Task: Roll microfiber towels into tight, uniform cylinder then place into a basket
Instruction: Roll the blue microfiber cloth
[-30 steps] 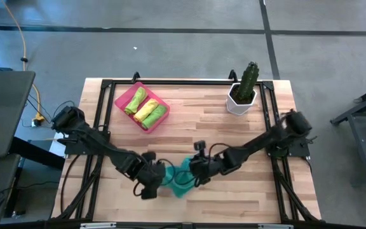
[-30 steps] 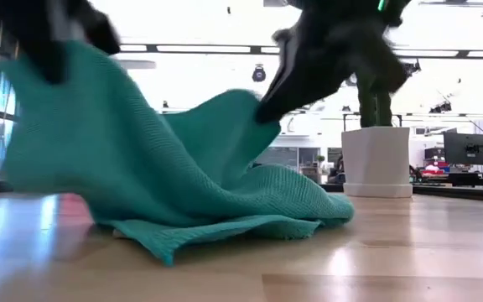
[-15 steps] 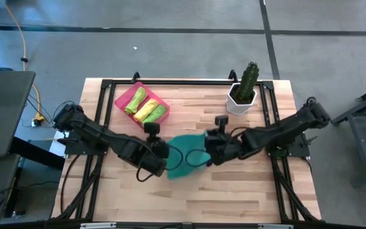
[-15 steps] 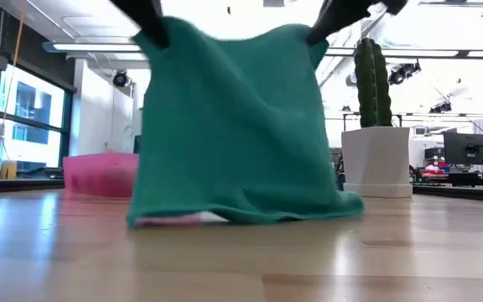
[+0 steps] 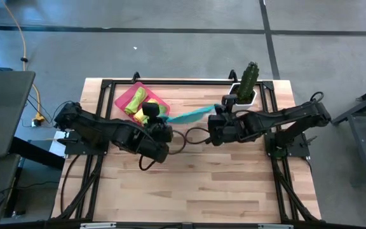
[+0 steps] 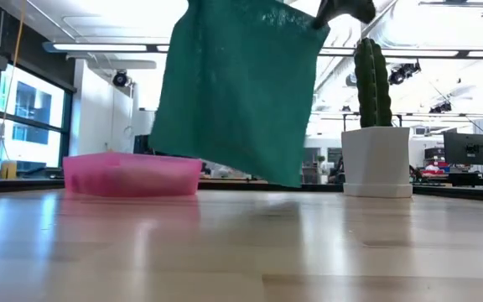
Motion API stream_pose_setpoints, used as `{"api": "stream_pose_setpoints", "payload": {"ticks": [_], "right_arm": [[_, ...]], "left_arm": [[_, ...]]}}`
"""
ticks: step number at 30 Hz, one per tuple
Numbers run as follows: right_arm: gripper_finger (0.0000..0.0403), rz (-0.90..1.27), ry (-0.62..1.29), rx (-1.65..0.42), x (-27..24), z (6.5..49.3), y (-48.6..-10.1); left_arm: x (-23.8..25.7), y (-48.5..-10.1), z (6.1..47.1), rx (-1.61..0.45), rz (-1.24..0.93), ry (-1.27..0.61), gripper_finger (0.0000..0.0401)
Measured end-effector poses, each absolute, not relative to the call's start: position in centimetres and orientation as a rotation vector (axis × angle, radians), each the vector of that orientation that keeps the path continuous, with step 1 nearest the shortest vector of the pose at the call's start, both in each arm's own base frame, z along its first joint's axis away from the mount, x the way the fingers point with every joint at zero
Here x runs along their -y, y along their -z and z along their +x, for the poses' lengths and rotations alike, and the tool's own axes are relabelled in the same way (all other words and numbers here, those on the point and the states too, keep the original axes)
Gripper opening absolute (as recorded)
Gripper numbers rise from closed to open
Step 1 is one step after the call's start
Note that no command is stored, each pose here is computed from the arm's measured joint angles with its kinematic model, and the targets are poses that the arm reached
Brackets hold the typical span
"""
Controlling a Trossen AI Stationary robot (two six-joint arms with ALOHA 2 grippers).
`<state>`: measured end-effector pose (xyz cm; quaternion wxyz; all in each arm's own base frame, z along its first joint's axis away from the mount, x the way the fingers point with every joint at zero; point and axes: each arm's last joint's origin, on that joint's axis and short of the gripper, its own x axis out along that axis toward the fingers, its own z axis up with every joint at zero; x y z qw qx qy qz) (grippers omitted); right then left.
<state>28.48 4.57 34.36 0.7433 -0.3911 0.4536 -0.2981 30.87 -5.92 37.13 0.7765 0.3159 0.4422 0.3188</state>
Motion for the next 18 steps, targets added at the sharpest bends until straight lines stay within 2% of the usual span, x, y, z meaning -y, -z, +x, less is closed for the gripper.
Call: {"api": "stream_pose_setpoints", "payload": {"ticks": [4,6,9,14,18], "right_arm": [[0.0000,-0.620,0.416,-1.055,-5.2,28.2,-34.0],[0.0000,-0.567,0.308,-1.081,-5.7,28.1,-33.8],[0.0000,-0.634,0.297,-1.089,-5.9,28.0,-33.8],[0.0000,-0.810,0.520,-1.080,-4.7,27.8,-34.2],[0.0000,-0.895,0.613,-1.097,-3.4,28.0,-34.5]], "left_arm": [[6.5,-36.9,31.2,-1.010,0.313,-0.440,0.0000],[6.7,-36.6,31.2,-1.052,0.235,-0.345,0.0000],[6.6,-36.3,31.1,-1.071,0.292,-0.361,0.0000],[5.1,-36.5,30.5,-1.093,0.530,-0.562,0.0000],[3.1,-36.7,30.5,-1.117,0.643,-0.672,0.0000]]}}
